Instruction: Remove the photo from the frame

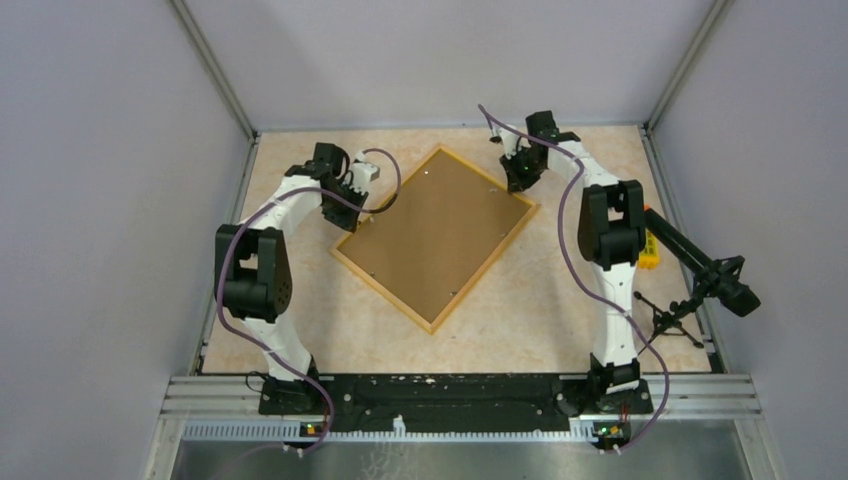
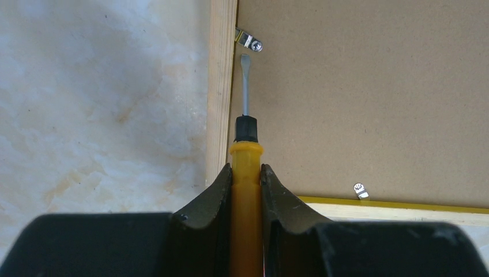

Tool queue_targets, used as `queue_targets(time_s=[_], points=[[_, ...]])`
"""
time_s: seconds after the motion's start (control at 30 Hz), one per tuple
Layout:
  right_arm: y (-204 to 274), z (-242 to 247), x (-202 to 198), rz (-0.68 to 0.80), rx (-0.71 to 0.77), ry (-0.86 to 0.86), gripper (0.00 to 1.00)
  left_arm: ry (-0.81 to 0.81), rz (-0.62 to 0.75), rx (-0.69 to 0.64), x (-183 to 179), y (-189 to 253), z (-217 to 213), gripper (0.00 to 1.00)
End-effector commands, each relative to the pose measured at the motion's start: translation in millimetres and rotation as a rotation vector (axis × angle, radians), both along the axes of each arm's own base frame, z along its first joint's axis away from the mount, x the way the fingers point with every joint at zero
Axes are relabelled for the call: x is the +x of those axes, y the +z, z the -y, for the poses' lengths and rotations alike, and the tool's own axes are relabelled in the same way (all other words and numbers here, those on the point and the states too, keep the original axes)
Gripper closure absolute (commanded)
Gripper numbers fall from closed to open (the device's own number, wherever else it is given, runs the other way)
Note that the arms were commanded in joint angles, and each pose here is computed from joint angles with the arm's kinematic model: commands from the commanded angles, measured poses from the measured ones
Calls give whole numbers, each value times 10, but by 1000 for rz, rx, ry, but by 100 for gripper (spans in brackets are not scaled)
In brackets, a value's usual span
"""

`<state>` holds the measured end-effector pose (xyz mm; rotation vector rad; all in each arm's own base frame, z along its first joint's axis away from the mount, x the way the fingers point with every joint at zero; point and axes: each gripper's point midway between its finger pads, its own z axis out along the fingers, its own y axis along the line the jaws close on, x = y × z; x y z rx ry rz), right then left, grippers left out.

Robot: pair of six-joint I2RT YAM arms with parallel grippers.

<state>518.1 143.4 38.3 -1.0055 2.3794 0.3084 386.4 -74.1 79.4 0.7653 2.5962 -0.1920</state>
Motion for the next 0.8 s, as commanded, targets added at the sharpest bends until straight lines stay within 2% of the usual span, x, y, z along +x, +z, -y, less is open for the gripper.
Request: queue_targets(time_s=[0.0,0.3,0.47,0.57,0.77], points=[[-338,41,-511,-195,-70,2,100,5,10,-38,92,-73,81,100],[-344,23,-520,-176,-92,51,100,-53,17,-53,174,-121,158,100],[-359,22,-516,-166,-102,78,100,-157,80,78,226,-110,73,100],[-357,23,-498,-161,-105,82,100,-195,116,112,281,-63,55,100],[-365,27,-471,-163,-112,82,100,-295,85,161,282,-73,91,100]])
